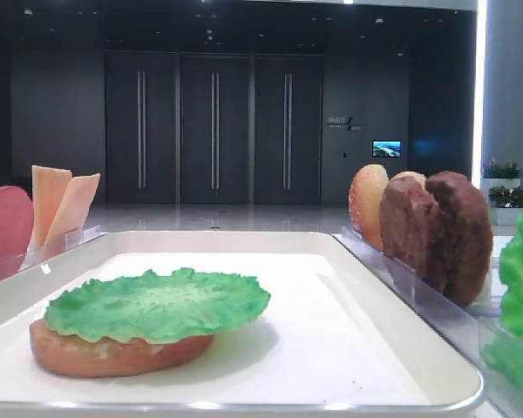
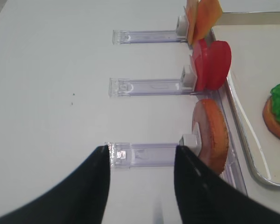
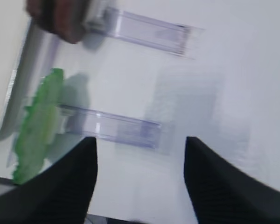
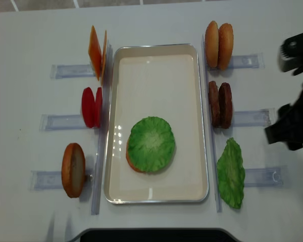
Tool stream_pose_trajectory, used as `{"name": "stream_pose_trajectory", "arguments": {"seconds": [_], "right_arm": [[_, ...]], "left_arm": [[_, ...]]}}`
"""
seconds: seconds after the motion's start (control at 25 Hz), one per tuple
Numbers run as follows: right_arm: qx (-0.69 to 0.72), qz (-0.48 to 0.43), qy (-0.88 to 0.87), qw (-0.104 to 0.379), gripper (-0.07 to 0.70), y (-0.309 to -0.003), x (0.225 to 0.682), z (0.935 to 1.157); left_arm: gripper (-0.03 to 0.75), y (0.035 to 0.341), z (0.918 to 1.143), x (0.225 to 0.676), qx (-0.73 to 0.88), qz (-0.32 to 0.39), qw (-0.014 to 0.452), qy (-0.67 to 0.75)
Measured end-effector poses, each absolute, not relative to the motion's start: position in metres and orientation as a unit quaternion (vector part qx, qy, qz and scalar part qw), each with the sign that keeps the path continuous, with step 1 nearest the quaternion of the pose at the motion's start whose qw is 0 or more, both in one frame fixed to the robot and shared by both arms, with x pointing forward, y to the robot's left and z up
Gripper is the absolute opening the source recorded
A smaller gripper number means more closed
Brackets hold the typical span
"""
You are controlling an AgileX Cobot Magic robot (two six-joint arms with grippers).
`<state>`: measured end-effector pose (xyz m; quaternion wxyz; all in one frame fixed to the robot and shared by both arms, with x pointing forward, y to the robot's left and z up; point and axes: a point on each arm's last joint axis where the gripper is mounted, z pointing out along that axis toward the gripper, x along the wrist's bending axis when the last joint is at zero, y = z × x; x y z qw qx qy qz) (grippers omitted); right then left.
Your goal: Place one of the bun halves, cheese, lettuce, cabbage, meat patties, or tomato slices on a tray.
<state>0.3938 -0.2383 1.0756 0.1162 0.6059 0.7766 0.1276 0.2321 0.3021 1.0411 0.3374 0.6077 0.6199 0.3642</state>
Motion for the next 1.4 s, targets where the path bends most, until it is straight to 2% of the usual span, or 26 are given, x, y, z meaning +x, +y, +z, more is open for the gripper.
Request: {"name": "stream_pose_trajectory", "arguments": {"seconds": [0.12,0.24,0.6,0.72,0.92,1.04,1.16,1.4], "right_arm": [[0.652,0.138,0.727,0.169,0.391,-0.274,0.375,1.094],[0.675,0.186,0.678,0.223,0.389,-0.296,0.342,1.114],[0.655,0.302,0.622,0.305,0.37,-0.303,0.27,1.134],[0.643,0.318,0.617,0.323,0.352,-0.304,0.251,1.122],[0.633,0.334,0.614,0.332,0.335,-0.304,0.232,1.084],[0.62,0.359,0.603,0.351,0.314,-0.304,0.224,1.068],[0.613,0.36,0.606,0.357,0.288,-0.303,0.223,1.06],[0.581,0.357,0.648,0.338,0.276,-0.297,0.228,1.048]], "left_arm": [[0.345,0.302,1.041,0.232,0.608,0.364,0.337,0.62],[0.345,0.302,1.041,0.232,0.608,0.364,0.337,0.62],[0.345,0.302,1.041,0.232,0.608,0.364,0.337,0.62],[0.345,0.302,1.041,0.232,0.608,0.364,0.337,0.62],[0.345,0.302,1.041,0.232,0.608,0.364,0.337,0.62],[0.345,0.302,1.041,0.232,0.608,0.364,0.337,0.62],[0.345,0.302,1.041,0.232,0.608,0.364,0.337,0.62],[0.345,0.302,1.041,0.232,0.608,0.364,0.337,0.62]]}}
